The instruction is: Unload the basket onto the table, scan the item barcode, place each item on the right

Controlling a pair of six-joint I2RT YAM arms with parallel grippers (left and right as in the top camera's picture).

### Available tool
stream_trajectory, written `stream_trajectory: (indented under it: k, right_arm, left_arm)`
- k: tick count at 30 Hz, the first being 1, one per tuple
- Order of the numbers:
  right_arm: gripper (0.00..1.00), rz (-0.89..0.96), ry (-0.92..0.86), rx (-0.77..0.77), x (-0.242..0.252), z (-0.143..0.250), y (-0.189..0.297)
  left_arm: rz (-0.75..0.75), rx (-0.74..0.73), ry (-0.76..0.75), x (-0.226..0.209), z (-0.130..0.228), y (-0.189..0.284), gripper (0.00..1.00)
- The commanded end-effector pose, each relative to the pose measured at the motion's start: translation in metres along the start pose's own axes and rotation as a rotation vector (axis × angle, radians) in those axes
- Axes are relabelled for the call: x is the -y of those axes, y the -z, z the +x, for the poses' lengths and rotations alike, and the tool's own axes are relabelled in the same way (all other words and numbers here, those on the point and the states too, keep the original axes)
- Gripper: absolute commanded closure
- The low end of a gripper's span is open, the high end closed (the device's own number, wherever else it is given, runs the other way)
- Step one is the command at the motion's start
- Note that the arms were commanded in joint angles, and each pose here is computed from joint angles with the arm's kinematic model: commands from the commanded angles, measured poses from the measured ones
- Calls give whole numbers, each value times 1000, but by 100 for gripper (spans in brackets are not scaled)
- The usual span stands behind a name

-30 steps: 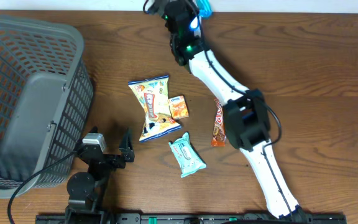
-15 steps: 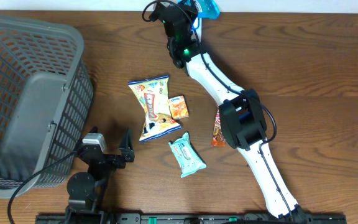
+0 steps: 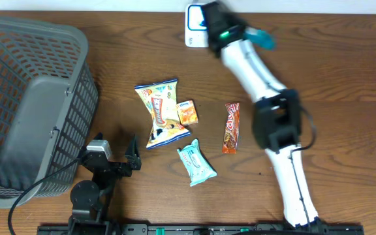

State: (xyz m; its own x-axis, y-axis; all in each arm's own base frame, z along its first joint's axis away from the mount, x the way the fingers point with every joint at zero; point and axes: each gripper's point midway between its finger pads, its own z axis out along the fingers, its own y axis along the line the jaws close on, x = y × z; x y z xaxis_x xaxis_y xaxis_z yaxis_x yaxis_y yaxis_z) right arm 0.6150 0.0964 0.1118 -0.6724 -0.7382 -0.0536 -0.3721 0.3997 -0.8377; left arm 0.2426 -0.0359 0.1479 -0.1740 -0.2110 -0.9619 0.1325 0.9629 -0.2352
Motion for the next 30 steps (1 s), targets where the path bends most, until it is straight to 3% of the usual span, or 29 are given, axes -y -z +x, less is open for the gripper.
stream_trajectory:
  k: [1,10,21,23,28,30]
  right_arm:
    - [94,100,-347,-183,89,87,-15]
    - [96,-64,-549,-518,83,265,-106]
    - [93,-94,-707,-819,62,455,-152]
    - [89,-122,-752,-829,58,474,-156]
    - [60,-170,-874,-826,52,502,-161]
    - [57,-177,-906,-824,50,505,-161]
  left_arm:
    - [-7,-41,20,-4,16,-2,2]
    - [-7,-41,20,-4,16,-2,2]
    - [-7,-41,20,-4,16,-2,2]
    - [-7,-41,20,-4,16,-2,2]
    - [-7,-41,20,-4,16,-2,2]
    - [-7,-41,20,-4,16,-2,2]
